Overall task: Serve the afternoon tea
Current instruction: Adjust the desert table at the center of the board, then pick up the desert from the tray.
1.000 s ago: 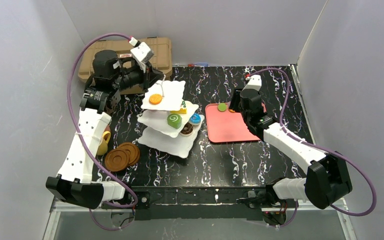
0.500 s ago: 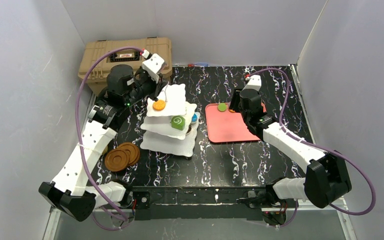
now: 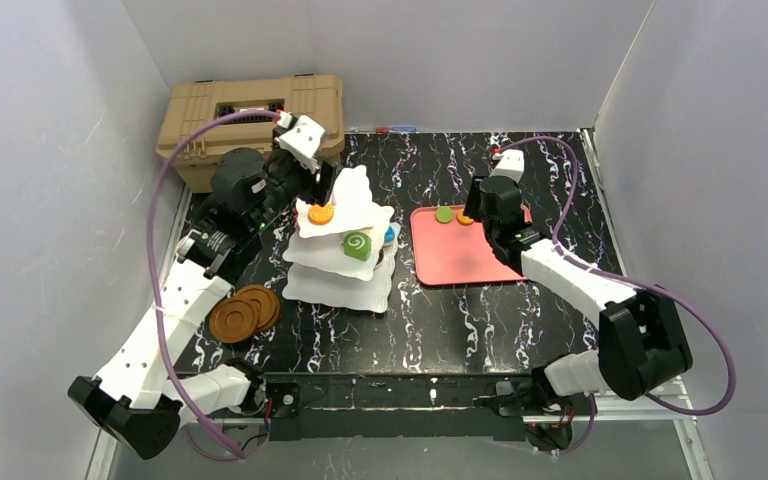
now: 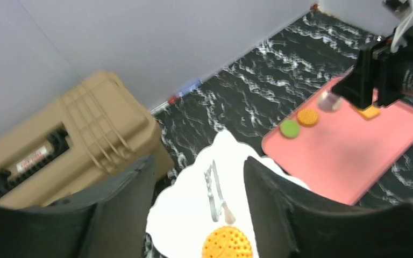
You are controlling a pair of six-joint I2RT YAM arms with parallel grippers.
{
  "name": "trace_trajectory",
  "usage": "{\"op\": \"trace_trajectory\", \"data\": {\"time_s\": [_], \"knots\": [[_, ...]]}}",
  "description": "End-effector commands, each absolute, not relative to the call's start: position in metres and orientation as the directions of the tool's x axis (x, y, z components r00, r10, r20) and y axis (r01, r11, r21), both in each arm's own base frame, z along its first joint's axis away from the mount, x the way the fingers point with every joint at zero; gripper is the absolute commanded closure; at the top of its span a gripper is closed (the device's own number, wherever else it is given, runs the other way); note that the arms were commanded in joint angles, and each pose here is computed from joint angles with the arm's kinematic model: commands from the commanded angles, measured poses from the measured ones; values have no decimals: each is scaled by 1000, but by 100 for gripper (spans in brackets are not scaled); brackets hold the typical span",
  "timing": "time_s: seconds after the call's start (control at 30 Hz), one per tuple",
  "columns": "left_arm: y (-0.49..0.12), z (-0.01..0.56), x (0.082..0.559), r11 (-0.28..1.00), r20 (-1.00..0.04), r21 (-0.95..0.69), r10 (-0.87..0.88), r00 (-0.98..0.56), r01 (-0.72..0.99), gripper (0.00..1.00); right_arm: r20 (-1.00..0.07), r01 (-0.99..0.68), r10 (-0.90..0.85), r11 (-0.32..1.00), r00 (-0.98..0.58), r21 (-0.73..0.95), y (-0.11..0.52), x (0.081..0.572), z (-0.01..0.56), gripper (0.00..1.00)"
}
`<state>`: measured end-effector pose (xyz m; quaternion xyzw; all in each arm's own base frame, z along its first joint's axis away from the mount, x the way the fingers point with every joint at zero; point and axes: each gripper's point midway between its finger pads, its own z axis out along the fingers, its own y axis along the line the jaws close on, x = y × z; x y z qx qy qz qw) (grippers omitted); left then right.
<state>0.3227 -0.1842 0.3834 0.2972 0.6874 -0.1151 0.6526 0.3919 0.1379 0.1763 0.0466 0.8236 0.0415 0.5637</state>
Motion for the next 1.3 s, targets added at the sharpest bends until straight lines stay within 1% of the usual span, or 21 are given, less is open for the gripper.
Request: {"op": "trace_trajectory", "data": {"time_s": [0.0,0.07,0.1,0.27,0.37,0.53,0.63,0.73,1.13,1.27], "knots": [[-174,430,312,817,-964,265,218,151,512,29,-949,110,115,990,-292,86,113,409,179,47],[-170,432,310,818,-962,272,234,139,507,7,-951,126,116,989,-288,82,107,413,176,47],[-168,433,308,818,-962,274,240,134,505,2,-951,134,116,988,-287,80,103,415,174,47],[-159,437,299,832,-966,259,233,114,491,2,-949,164,115,984,-295,68,91,423,163,47],[-148,443,300,858,-964,264,241,108,441,2,-948,175,100,983,-301,48,86,425,157,46],[-139,458,300,870,-954,299,257,157,393,2,-945,194,91,981,-314,30,78,428,146,45],[-138,466,299,872,-951,303,251,181,384,2,-945,206,93,978,-315,27,76,430,144,40],[-137,470,299,875,-950,303,247,188,379,2,-946,209,96,977,-311,30,75,431,143,37],[-129,479,300,893,-949,301,249,192,335,2,-927,220,104,975,-360,23,71,436,116,37],[-124,488,298,902,-949,297,242,203,313,2,-920,220,104,975,-378,20,70,437,107,40]]}}
